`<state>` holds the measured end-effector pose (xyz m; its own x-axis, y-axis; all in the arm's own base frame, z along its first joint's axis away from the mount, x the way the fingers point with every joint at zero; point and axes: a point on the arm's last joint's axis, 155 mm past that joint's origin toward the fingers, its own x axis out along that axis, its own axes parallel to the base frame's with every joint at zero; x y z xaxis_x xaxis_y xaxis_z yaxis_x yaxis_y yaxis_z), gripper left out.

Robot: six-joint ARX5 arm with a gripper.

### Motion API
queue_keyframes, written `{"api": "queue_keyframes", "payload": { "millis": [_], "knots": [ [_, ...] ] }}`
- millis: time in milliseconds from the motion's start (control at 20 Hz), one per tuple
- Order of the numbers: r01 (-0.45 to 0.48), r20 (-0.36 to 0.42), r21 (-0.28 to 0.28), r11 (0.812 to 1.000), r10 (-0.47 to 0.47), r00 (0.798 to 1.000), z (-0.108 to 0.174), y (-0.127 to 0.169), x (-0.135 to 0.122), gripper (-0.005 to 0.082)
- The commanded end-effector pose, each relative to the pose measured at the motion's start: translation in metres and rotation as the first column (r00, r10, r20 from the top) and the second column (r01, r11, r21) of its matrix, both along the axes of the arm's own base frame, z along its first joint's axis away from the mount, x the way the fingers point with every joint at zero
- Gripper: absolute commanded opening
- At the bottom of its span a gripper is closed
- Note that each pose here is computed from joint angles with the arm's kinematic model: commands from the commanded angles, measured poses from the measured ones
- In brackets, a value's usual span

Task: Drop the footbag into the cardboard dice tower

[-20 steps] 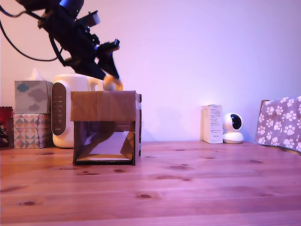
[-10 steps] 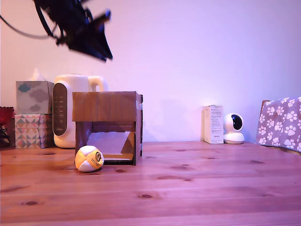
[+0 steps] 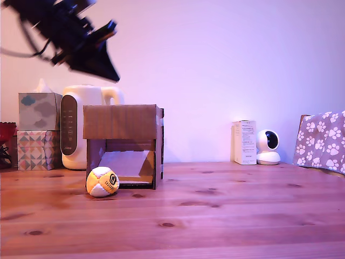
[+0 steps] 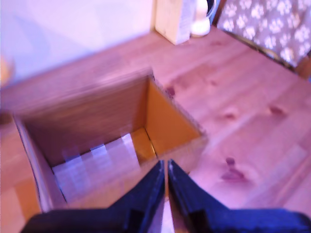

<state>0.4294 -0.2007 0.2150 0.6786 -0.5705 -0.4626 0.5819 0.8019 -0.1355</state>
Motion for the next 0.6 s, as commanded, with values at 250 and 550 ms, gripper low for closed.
{"api": "queue_keyframes", "payload": {
  "millis": [250, 550],
  "knots": [
    [-0.022, 0.131, -0.089, 0.996, 0.034, 0.991, -0.003, 0.016, -0.043, -0.0019],
    [-0.109, 0.130, -0.129, 0.986, 0.126, 0.984, -0.037, 0.052, -0.085, -0.0019]
  ]
}}
